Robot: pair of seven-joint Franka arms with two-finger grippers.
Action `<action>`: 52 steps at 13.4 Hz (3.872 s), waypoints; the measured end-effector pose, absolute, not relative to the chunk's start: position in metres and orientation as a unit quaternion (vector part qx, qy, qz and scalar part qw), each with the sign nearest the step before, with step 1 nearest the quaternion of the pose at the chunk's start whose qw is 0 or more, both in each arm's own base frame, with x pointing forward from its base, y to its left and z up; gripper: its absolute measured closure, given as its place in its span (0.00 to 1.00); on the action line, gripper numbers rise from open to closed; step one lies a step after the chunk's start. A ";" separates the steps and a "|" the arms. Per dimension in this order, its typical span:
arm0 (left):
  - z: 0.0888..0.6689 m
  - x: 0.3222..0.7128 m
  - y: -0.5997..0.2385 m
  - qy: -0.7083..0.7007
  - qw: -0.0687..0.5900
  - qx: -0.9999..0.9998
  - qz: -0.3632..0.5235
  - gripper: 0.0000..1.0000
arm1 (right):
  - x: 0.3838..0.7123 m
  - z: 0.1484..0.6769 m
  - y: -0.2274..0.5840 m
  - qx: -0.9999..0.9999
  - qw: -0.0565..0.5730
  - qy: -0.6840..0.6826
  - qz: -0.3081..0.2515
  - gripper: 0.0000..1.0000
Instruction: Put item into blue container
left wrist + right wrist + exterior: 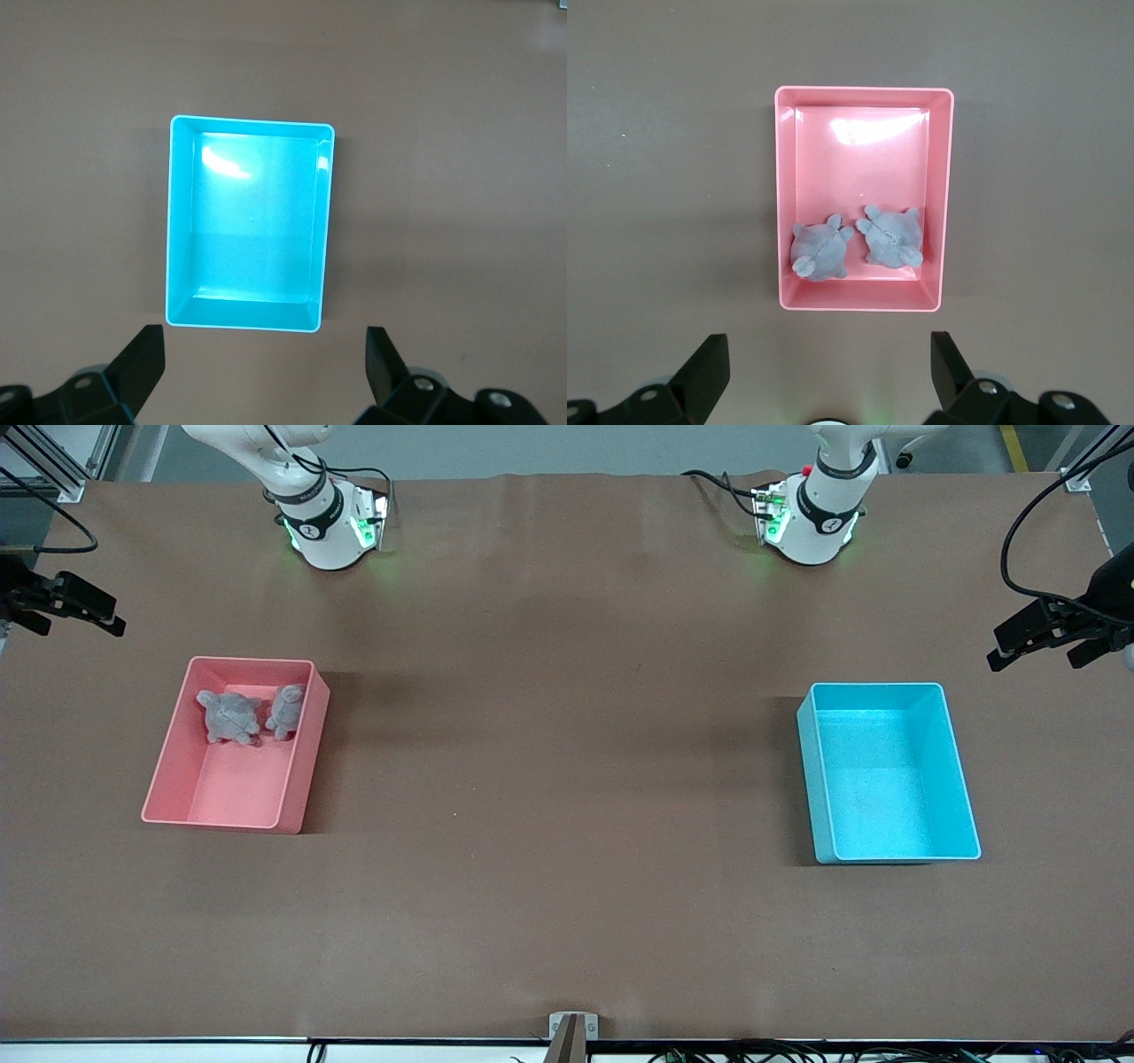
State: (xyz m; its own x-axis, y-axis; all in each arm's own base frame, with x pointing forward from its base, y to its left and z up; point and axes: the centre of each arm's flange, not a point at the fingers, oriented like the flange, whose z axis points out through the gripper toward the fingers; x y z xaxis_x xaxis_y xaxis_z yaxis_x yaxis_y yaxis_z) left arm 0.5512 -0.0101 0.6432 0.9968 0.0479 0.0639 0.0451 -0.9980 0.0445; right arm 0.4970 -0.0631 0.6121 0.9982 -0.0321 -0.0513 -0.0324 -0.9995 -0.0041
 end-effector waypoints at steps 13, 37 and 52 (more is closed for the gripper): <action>0.646 0.551 -0.009 0.024 0.022 0.999 0.036 0.00 | 0.520 0.604 -0.068 -0.999 0.001 0.020 0.046 0.00; 0.639 0.552 -0.003 0.031 0.021 0.999 0.029 0.00 | 0.477 0.252 -0.131 -0.994 0.003 0.090 0.065 0.00; 0.632 0.555 -0.003 0.031 0.021 0.999 0.022 0.00 | 0.475 0.219 -0.140 -0.992 0.001 0.100 0.071 0.04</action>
State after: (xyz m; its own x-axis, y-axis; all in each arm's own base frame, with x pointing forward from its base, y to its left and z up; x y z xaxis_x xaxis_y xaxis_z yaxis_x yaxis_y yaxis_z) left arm 0.5555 -0.0027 0.6321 0.9971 0.0626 0.0424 0.0608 -0.9972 0.0440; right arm 0.4747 -0.1403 0.2185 0.9700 -0.1980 -0.1412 -0.1983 -0.9801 0.0118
